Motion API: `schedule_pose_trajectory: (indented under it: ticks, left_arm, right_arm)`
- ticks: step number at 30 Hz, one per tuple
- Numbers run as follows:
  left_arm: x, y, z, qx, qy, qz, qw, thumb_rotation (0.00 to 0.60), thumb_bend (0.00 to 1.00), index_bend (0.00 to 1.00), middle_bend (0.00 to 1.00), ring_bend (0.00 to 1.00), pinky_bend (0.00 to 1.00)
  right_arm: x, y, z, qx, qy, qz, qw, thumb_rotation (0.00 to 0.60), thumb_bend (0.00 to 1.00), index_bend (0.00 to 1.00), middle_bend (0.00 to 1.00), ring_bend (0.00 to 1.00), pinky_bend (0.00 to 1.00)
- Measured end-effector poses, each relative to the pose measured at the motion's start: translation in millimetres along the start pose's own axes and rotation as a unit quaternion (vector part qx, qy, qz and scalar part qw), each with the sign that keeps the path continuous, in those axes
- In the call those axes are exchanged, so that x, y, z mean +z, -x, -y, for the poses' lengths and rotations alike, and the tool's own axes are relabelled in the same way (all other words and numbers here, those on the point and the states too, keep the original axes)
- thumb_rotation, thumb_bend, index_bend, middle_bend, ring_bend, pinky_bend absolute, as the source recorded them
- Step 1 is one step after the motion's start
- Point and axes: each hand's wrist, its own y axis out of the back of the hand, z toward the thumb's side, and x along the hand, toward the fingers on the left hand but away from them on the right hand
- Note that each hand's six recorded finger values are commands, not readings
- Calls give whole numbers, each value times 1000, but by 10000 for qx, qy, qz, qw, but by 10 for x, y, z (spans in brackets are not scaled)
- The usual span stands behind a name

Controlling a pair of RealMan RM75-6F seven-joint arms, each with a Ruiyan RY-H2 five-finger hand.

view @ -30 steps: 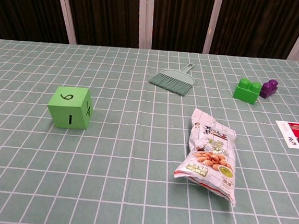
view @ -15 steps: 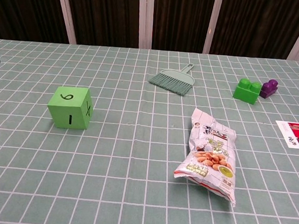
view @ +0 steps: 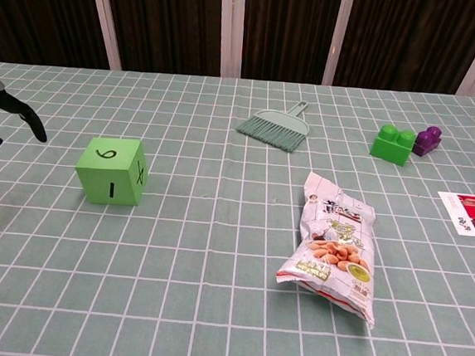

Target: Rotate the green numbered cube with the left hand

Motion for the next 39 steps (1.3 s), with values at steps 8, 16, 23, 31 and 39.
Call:
schedule_pose_trajectory:
  ticks: [8,16,23,31,39]
  left_arm:
    - [103,-64,57,-80,-156,1,9998,600,809,165,828,740,786]
    - [170,-137,188,-179,-333,-14,9993,600,809,154,827,740,786]
    - [284,-175,262,-215,-337,100,9992,600,809,147,827,740,786]
    - [412,-183,377,-313,-340,248,9986,600,809,135,828,740,786]
    - [572,-128,431,-376,-409,450,9974,600,809,130,827,740,786]
  right_arm:
    - [9,3,7,-4,-4,6,10000,600,175,95,12,0,0]
    - [3,4,5,-2,13,7,10000,600,174,95,12,0,0]
    - [-3,7,3,-1,44,11,10000,600,175,95,12,0,0]
    - [-16,4,-23,-53,76,27,10000,600,175,95,12,0,0]
    - [-31,6,-42,-103,127,54,9999,600,175,95,12,0,0]
